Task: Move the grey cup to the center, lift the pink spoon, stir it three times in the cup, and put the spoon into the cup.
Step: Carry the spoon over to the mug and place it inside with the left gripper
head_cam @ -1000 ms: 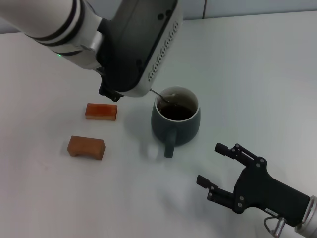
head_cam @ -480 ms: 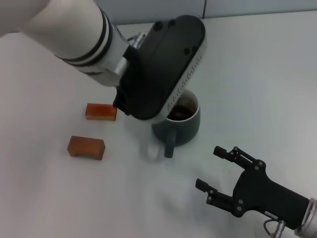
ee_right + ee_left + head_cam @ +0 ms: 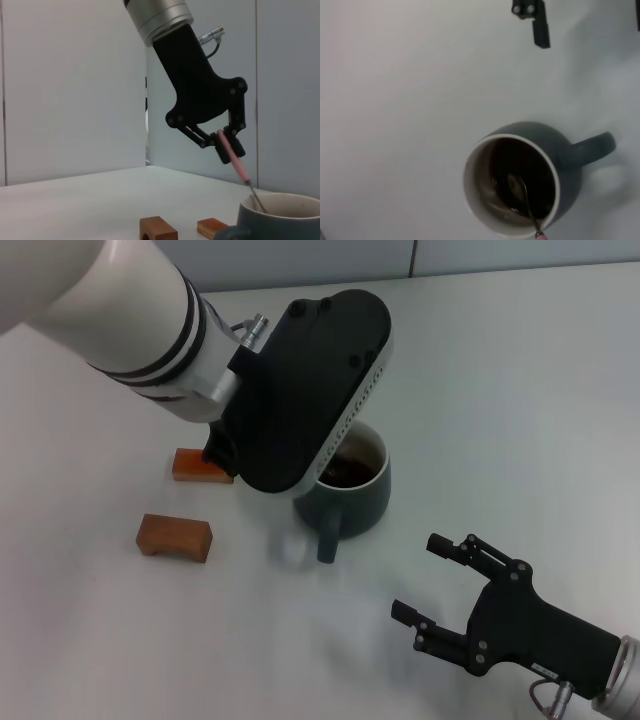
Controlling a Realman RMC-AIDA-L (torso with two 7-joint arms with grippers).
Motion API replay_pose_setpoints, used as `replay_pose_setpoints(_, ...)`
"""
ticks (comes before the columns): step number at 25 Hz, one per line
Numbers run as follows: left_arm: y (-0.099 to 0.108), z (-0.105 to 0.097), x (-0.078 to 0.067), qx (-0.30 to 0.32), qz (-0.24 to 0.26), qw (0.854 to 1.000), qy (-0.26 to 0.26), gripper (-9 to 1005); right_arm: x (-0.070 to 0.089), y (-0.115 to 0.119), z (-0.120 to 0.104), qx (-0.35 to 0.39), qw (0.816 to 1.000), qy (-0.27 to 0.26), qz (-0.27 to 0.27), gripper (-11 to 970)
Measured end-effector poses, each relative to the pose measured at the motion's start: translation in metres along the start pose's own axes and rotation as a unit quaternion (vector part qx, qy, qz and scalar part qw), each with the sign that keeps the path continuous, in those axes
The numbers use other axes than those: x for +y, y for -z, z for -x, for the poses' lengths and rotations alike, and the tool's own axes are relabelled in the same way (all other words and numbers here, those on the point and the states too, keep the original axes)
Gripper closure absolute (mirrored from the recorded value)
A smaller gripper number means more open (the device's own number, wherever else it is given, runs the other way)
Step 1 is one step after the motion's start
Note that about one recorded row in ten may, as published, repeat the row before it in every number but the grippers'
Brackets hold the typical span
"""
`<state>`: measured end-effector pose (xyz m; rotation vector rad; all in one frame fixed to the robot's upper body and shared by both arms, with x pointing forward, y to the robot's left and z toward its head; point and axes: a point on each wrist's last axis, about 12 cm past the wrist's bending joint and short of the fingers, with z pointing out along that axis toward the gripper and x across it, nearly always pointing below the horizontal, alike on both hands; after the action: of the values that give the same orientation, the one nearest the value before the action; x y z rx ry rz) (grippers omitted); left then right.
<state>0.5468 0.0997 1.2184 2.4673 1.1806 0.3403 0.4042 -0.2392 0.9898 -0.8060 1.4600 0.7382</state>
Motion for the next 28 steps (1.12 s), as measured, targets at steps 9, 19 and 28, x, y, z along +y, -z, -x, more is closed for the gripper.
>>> replay_pose_setpoints(9, -0.002, 0.009, 0.007, -0.011, 0.027, 1.000, -0.008, 862, 0.000, 0.000, 0.000, 0.002, 1.000, 0.002, 0.005, 154)
replay_pose_setpoints(19, 0.004, 0.021, -0.006, -0.014, 0.011, 1.000, -0.018, 862, -0.001, 0.001, 0.000, 0.004, 1.000, 0.005, 0.006, 153)
replay_pose_setpoints(28, -0.001, 0.012, -0.002, 0.020, 0.033, 0.999, -0.004, 861, -0.001, 0.002, -0.001, 0.008, 1.000, 0.006, 0.009, 154)
